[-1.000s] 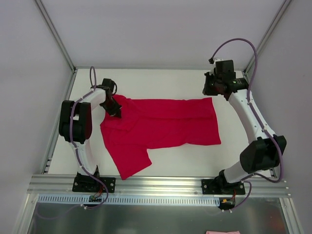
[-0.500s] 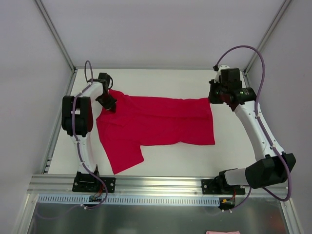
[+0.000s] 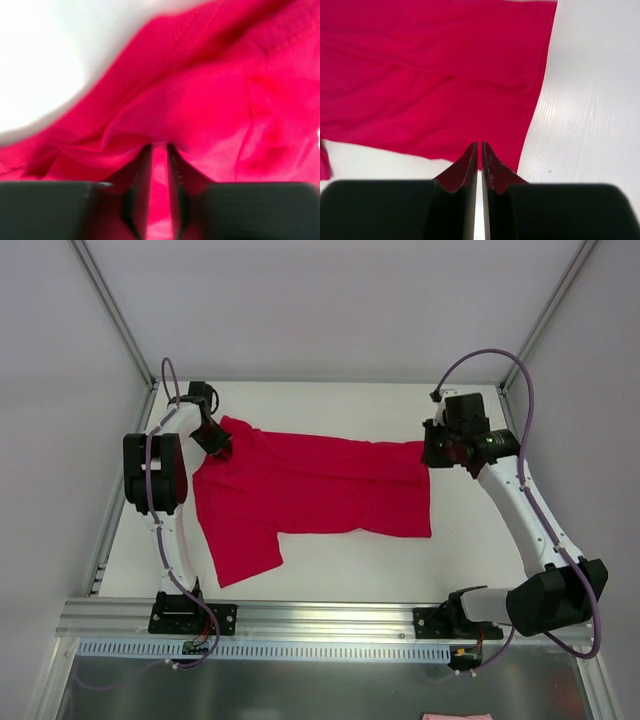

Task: Fold and stack the t-shirts
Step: Fold the flattened tshirt in 1/3 of the way, then grap the side of the flattened tshirt closest away from the robot with both arms, then fold the other side of the tshirt into a rectangle

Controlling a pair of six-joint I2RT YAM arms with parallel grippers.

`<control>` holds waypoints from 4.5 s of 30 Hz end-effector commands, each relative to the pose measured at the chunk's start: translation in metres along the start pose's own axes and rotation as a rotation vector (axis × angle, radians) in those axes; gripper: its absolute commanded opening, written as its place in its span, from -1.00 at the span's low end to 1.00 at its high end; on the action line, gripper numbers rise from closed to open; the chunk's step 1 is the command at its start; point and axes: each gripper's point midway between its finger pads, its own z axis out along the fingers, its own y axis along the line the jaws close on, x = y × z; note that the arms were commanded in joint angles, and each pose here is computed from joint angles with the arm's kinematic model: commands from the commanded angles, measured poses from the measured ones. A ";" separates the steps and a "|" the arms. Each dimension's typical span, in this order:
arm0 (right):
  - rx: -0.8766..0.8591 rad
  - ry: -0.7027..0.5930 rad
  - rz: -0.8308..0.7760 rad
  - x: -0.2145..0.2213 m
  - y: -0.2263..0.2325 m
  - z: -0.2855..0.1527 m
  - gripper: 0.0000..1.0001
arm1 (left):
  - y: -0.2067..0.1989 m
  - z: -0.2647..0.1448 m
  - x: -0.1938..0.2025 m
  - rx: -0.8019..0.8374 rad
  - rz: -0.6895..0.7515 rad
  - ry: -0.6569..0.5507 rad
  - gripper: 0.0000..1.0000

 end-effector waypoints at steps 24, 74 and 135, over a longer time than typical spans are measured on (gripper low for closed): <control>0.078 0.230 0.190 0.142 -0.013 0.029 -0.06 | 0.121 -0.139 0.200 0.203 0.094 0.090 -0.65; 0.293 0.343 0.254 0.184 -0.045 0.061 0.11 | 0.197 -0.067 0.245 -0.214 -0.024 0.161 0.16; 0.414 0.339 0.187 0.105 -0.056 0.101 -0.98 | 0.069 -0.136 0.102 0.091 0.038 -0.264 -1.00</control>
